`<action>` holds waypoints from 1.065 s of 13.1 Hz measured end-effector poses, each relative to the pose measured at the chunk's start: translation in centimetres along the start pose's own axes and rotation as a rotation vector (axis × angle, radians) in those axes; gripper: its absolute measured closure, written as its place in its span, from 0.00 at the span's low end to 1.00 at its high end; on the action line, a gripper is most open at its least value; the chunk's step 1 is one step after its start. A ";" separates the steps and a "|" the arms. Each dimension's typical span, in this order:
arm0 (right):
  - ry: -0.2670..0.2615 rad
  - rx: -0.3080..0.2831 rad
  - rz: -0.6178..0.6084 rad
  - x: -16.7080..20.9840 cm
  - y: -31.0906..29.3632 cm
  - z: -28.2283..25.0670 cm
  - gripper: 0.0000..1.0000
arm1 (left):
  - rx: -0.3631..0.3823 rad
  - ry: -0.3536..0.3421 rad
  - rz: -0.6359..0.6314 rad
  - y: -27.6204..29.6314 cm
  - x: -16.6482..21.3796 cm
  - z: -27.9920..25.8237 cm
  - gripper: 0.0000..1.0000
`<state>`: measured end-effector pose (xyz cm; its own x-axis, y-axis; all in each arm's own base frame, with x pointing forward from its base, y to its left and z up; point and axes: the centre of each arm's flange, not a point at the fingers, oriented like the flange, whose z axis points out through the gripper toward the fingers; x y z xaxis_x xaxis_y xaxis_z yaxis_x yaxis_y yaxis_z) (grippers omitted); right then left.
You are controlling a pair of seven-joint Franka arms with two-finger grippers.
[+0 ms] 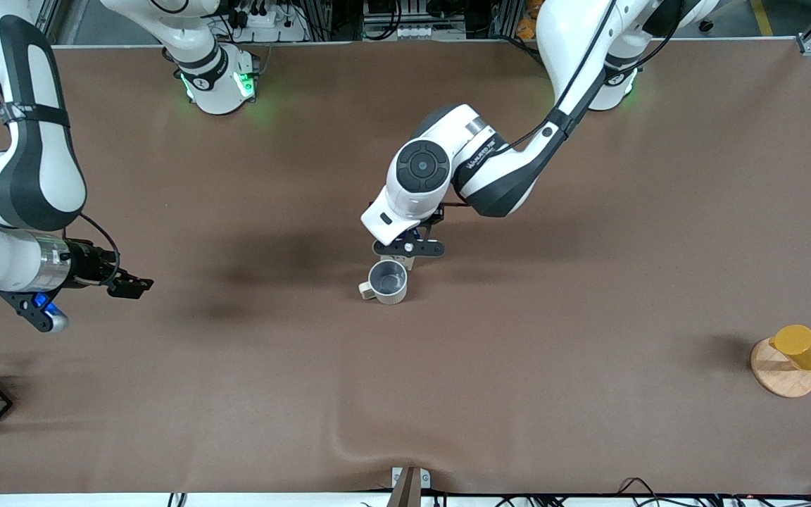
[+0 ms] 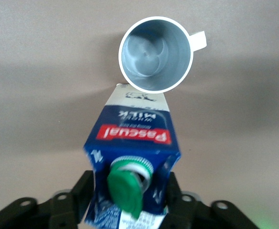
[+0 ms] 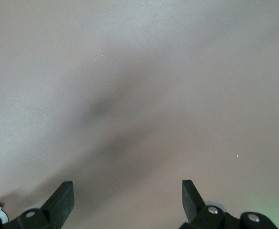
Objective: Place milk next to cup
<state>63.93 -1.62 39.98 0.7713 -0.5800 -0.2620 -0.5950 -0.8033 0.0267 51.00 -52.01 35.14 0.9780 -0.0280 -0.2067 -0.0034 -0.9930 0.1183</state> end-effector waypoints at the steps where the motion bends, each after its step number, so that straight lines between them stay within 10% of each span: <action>1: -0.001 -0.001 -0.004 0.0 0.0 0.0 0.00 | -0.001 0.001 0.000 0.0 0.0 0.0 0.17; 3: -0.004 -0.003 -0.032 0.0 0.0 0.1 0.00 | -0.006 0.005 0.003 0.2 -0.1 -0.2 0.00; 9: 0.024 0.007 -0.293 0.5 2.6 -2.4 0.00 | -0.048 0.086 -0.025 -0.3 -1.9 -10.3 0.00; 14: 0.071 -0.019 -0.482 -4.3 5.6 -10.4 0.00 | 0.072 0.260 -0.203 -14.4 -1.2 -26.2 0.00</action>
<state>59.68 -5.02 51.26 0.9719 -0.1488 -0.1825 -0.1628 -0.9846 -0.0638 55.35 -34.64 59.15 0.9806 0.1926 0.0363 0.1916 -0.9810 0.0291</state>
